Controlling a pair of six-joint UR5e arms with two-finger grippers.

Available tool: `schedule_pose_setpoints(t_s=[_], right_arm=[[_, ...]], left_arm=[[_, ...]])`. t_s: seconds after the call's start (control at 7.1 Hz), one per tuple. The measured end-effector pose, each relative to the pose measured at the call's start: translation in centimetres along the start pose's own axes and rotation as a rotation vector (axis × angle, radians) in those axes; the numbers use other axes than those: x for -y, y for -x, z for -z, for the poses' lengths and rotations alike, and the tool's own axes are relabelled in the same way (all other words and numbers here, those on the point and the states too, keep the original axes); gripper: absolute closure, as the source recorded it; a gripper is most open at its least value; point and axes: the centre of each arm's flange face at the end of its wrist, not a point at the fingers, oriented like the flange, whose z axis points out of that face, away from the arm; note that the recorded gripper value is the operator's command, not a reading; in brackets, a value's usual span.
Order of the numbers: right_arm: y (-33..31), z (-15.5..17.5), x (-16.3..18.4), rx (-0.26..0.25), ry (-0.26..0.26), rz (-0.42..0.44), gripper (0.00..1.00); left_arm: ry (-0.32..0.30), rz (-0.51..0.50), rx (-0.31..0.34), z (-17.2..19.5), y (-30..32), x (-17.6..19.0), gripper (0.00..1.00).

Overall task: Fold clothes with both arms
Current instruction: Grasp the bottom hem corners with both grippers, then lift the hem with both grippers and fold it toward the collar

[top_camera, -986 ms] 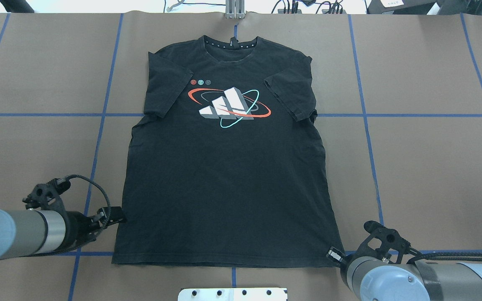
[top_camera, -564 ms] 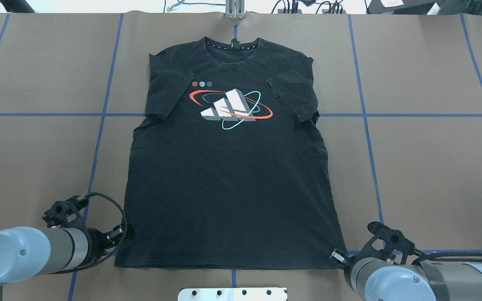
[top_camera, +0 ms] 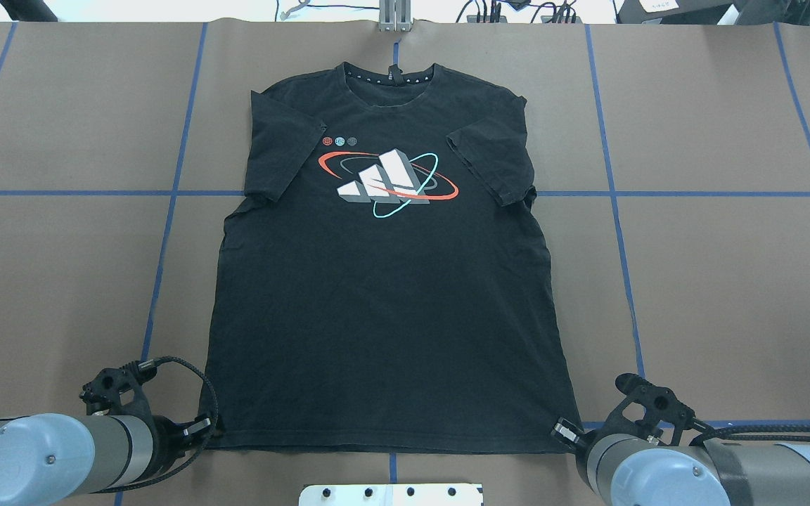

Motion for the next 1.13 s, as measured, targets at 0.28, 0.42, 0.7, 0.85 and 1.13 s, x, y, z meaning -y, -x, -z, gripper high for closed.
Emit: schedule_pose_setpoints(t_s=[0.28,0.42,0.7,0.85,1.13], right_arm=[[0.0,0.0,0.0,0.001,0.001,0.0,1.0],[0.1,0.1,0.0,0.002,0.002,0.0,1.0],[0.1,0.2,0.0,0.004,0.002,-0.002,1.0],[0.1,0.2,0.0,0.004,0.002,-0.003,1.0],[0.0,0.5,0.3,0.008,0.003,-0.007,1.0]], left_arm=[[0.008,-0.008,0.007,-0.2,0.3,-0.5,1.0],[0.008,-0.008,0.007,-0.1,0.3,-0.5,1.0],[0.006,-0.005,0.001,0.3,0.3,-0.3,1.0],[0.007,-0.004,-0.004,0.9,0.3,-0.2,1.0],[0.02,-0.006,-0.029,3.8,0.6,-0.3,1.0]])
